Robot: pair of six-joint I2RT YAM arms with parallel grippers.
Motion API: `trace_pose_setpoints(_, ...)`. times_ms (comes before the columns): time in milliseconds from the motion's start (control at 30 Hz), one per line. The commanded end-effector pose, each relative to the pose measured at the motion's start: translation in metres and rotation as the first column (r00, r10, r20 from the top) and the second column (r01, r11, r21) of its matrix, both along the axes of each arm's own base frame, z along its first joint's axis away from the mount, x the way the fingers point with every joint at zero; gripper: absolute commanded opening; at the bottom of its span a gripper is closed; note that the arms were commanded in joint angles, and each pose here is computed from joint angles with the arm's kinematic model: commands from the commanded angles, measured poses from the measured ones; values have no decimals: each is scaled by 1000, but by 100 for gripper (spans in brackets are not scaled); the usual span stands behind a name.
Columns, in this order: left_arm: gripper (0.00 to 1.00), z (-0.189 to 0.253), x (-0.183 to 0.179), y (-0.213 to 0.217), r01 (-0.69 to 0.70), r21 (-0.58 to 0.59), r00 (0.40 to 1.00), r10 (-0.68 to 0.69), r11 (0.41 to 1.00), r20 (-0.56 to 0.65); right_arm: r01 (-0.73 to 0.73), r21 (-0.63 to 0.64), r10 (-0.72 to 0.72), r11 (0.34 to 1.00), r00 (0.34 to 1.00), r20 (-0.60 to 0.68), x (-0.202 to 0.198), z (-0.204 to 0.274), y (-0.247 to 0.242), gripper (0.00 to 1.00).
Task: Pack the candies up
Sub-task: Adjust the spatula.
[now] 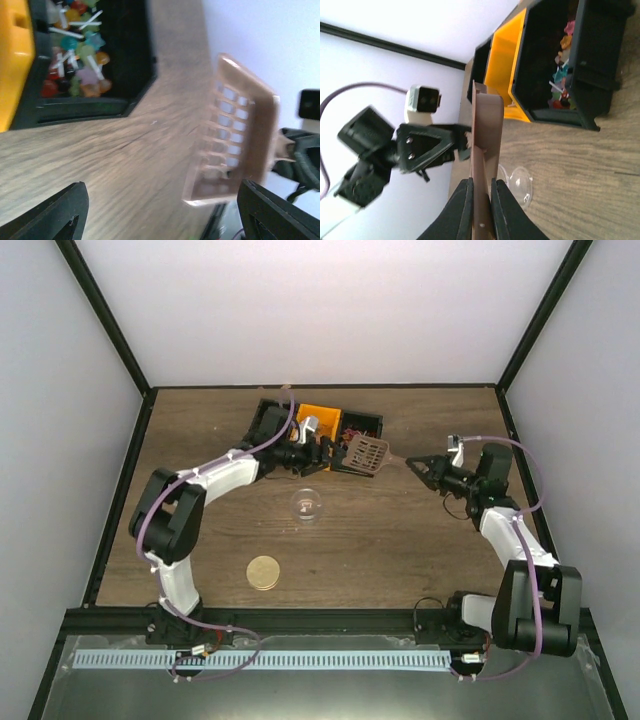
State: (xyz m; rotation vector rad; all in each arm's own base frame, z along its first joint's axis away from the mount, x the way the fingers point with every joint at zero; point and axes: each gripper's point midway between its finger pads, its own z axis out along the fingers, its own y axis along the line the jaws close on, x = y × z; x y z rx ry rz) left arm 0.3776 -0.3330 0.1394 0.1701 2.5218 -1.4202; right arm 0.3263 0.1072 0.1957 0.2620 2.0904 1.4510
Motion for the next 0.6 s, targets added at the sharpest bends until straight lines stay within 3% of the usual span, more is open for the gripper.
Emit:
trace_pose_setpoints(0, 83, 88, 22, -19, -240, -342, 956, 283, 908, 81, 107, 42, -110, 993, 992, 62, 13, 24, -9, 1)
trace_pose_setpoints(233, 80, 107, 25, -41, -243, -398, 947, 306, 885, 102, 85, 71, -90, 994, 994, 68, 9, 26, -5, 1)
trace_pose_setpoints(400, 64, 105, 30, -47, -240, -395, 950, 299, 887, 94, 63, 85, -71, 994, 993, 97, 4, 38, -2, 1)
trace_pose_setpoints(567, 57, 100, 33, -51, -242, -380, 951, 295, 893, 88, 39, 87, -48, 995, 993, 106, 2, 42, 0, 1)
